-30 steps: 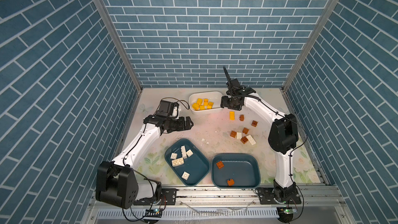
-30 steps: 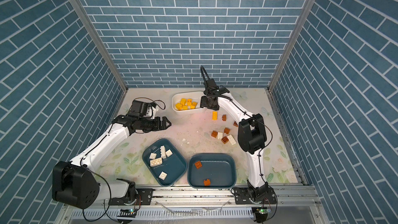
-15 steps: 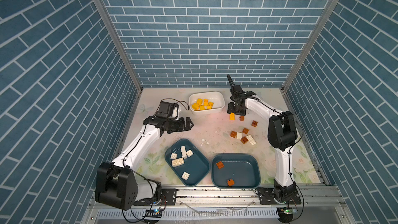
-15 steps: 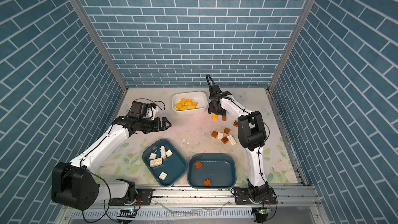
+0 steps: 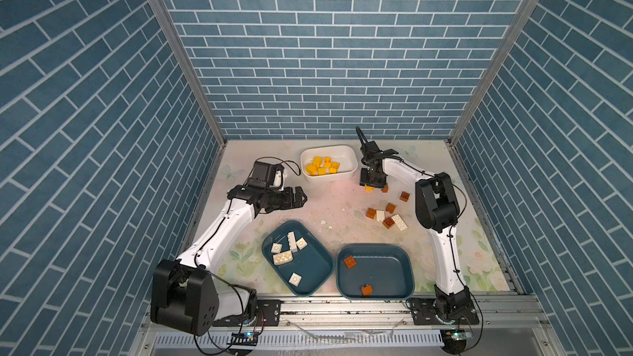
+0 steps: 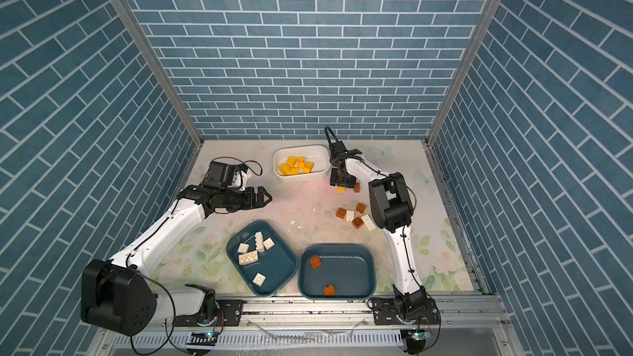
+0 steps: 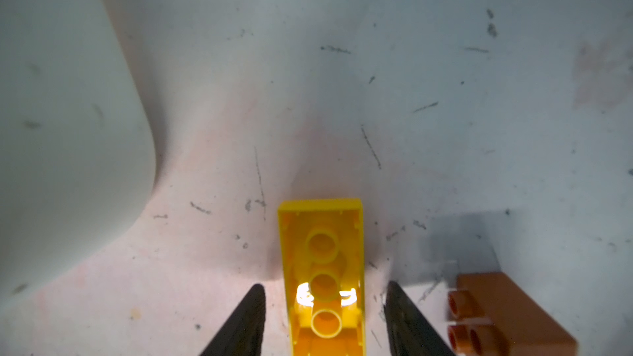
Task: Sort the legos into containers by color
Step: 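Lower the right gripper onto the long yellow brick and grasp it, then carry the long yellow brick over the white bin and release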
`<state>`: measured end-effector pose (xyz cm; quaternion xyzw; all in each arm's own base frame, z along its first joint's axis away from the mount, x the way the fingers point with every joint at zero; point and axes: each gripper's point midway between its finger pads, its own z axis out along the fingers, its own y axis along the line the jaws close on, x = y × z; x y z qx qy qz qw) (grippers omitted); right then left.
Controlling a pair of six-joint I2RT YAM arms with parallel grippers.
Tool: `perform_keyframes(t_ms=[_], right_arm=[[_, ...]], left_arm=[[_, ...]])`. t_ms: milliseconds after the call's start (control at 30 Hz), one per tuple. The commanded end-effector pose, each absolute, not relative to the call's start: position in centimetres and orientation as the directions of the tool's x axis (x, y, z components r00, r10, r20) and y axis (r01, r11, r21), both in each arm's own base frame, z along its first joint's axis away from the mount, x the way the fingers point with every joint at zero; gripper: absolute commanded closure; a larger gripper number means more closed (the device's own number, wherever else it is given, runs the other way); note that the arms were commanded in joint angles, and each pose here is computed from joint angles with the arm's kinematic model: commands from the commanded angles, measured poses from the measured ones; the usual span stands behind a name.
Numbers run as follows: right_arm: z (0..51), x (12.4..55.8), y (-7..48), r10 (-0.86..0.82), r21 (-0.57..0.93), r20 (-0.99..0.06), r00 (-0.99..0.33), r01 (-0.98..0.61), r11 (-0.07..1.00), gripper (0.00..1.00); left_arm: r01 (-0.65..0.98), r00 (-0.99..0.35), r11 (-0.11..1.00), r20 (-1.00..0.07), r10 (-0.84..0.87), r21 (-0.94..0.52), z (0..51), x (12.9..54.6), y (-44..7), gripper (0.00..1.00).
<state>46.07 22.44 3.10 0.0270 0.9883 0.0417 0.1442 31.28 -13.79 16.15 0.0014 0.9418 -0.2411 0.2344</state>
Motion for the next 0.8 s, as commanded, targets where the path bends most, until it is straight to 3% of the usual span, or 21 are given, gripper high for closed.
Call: perform_keyframes(t_ms=[0, 200, 400, 767], right_arm=[[2.6, 45.9, 22.2, 0.076, 0.071, -0.262, -0.962, 0.059, 0.996, 0.47], [2.6, 45.6, 22.1, 0.077, 0.074, -0.256, -0.963, 0.06, 0.995, 0.61], [6.0, 45.6, 22.1, 0.061, 0.094, -0.303, -0.951, 0.034, 0.995, 0.68], [14.3, 45.1, 25.3, 0.038, 0.226, -0.426, -0.904, -0.066, 0.972, 0.72]], left_arm=[[0.109, -0.892, 0.889, -0.439, -0.11, -0.446, 15.6, 31.0, -13.4, 0.0], [0.111, -0.893, 0.888, -0.436, -0.107, -0.446, 15.4, 30.8, -13.4, 0.0], [0.123, -0.889, 0.882, -0.446, -0.106, -0.455, 15.9, 30.9, -13.6, 0.0], [0.13, -0.871, 0.864, -0.472, -0.135, -0.486, 17.0, 31.4, -13.6, 0.0]])
